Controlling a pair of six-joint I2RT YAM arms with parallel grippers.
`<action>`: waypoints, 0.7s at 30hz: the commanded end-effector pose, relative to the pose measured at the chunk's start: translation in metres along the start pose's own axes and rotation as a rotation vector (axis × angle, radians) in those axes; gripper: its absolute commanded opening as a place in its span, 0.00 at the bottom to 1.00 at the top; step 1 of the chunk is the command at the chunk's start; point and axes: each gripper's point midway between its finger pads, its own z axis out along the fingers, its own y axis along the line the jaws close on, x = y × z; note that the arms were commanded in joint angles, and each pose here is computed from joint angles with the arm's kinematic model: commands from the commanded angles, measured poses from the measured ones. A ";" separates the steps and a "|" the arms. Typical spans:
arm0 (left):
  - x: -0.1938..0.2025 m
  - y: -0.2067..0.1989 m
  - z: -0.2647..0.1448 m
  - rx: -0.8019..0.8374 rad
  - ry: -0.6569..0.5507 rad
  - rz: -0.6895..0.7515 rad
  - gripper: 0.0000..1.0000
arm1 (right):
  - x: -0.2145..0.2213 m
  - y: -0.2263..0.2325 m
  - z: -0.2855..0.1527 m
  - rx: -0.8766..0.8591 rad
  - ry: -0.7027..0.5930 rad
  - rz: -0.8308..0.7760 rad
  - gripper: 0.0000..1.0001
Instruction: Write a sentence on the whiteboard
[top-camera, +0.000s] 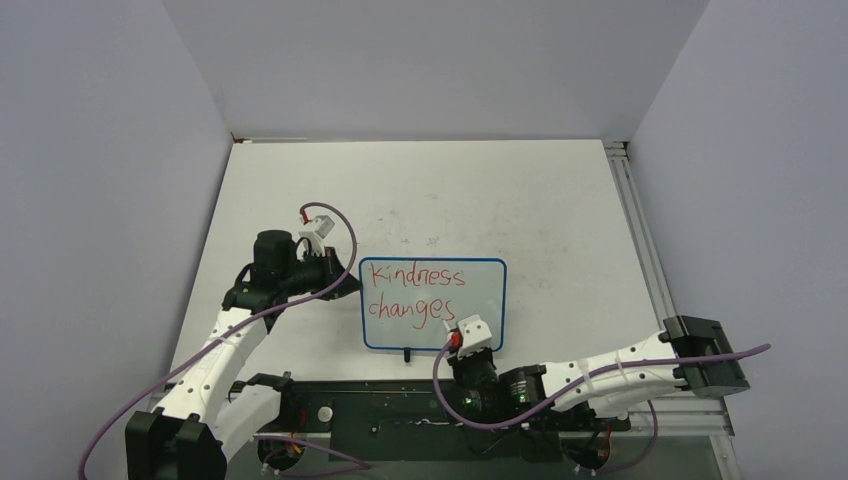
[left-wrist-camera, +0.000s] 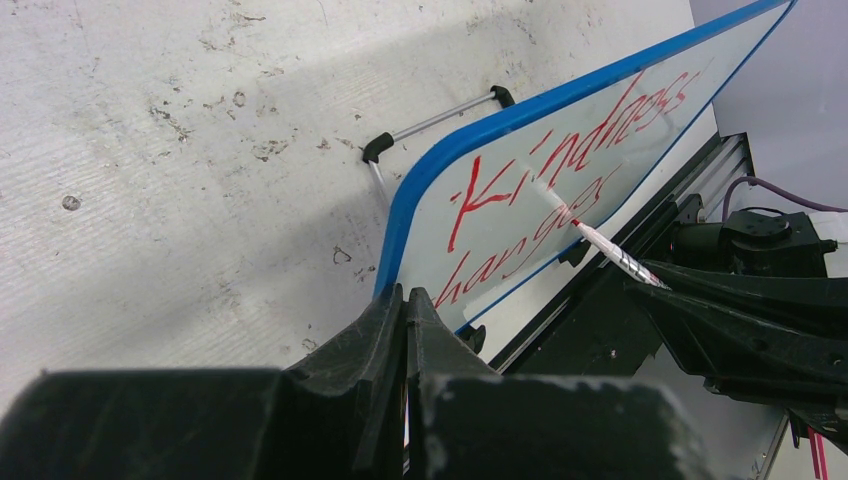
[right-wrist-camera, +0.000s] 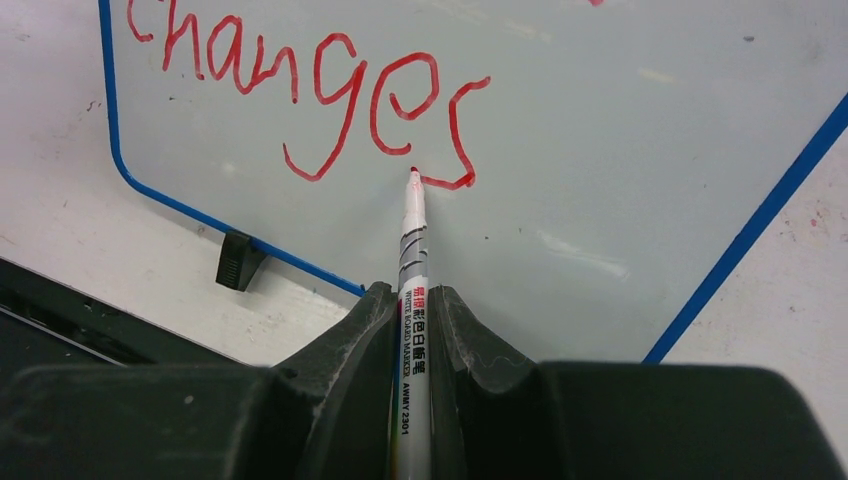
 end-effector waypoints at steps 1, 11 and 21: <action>-0.018 -0.014 -0.003 0.039 -0.043 0.046 0.00 | -0.033 0.012 -0.005 -0.020 -0.052 0.025 0.05; -0.019 -0.014 -0.004 0.038 -0.047 0.047 0.00 | -0.070 -0.013 -0.020 0.019 -0.093 0.036 0.05; -0.019 -0.014 -0.004 0.037 -0.049 0.048 0.00 | -0.066 -0.038 -0.029 0.036 -0.055 0.039 0.05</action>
